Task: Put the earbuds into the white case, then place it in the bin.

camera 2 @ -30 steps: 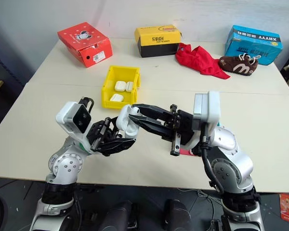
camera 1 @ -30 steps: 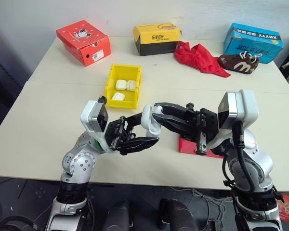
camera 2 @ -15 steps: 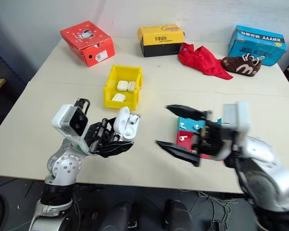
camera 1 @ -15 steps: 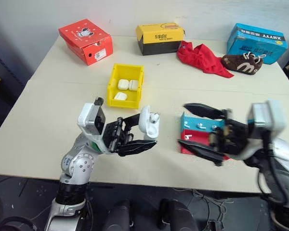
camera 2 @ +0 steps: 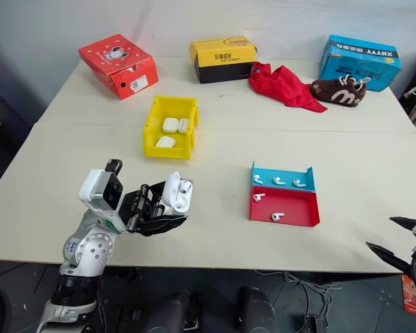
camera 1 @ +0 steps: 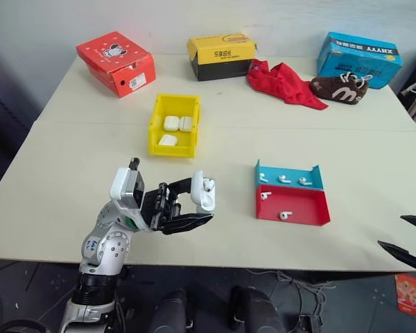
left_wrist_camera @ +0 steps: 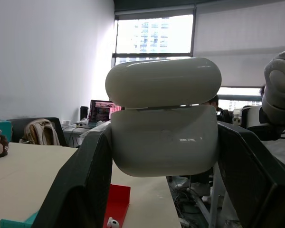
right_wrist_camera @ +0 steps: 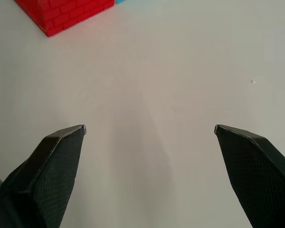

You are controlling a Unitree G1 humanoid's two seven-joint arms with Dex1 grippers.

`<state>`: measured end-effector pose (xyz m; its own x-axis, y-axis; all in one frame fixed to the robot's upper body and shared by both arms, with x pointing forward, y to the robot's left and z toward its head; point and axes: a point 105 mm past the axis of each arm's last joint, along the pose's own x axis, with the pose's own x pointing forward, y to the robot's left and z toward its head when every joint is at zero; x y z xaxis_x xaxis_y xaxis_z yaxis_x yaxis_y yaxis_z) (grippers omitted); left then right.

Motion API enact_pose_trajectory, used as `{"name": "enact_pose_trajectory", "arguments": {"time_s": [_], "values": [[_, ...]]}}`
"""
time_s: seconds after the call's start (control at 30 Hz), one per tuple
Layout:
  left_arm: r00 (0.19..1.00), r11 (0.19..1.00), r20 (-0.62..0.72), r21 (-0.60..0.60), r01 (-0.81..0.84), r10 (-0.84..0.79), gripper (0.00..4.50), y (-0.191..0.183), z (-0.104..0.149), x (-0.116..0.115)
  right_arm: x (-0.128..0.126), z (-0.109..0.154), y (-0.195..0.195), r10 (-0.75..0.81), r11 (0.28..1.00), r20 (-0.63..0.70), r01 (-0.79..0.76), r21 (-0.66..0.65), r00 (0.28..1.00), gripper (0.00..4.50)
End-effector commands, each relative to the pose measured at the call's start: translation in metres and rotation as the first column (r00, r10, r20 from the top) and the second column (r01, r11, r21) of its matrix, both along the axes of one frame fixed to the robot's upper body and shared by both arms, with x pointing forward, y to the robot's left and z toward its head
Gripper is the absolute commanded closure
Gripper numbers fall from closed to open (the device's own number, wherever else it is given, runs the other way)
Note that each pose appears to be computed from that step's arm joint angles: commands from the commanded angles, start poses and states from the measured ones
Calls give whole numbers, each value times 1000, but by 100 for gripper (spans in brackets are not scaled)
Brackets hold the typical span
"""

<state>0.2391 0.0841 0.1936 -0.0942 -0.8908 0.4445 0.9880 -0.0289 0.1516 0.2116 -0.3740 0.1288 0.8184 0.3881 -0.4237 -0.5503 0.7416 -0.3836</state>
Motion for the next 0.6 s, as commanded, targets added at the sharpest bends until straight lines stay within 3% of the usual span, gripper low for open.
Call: {"name": "enact_pose_trajectory", "arguments": {"time_s": [0.03,0.2,0.37,0.47,0.6], "values": [[999,1000,43,-5,-12,12,171,1,6,-4,15,24,14,107,994,32,-107,-21,994,6],[999,1000,42,-8,-18,19,171,1,7,-3,63,70,66,279,960,26,-278,-32,960,6],[999,1000,34,-9,-21,22,171,-2,8,-4,102,87,100,320,941,-46,-323,-95,946,6],[999,1000,28,-6,-19,19,171,-4,7,-6,118,84,114,336,930,-111,-348,-114,935,71],[1000,1000,19,-6,-12,12,171,-6,8,-8,142,79,128,348,910,-152,-373,-183,925,206]]}}
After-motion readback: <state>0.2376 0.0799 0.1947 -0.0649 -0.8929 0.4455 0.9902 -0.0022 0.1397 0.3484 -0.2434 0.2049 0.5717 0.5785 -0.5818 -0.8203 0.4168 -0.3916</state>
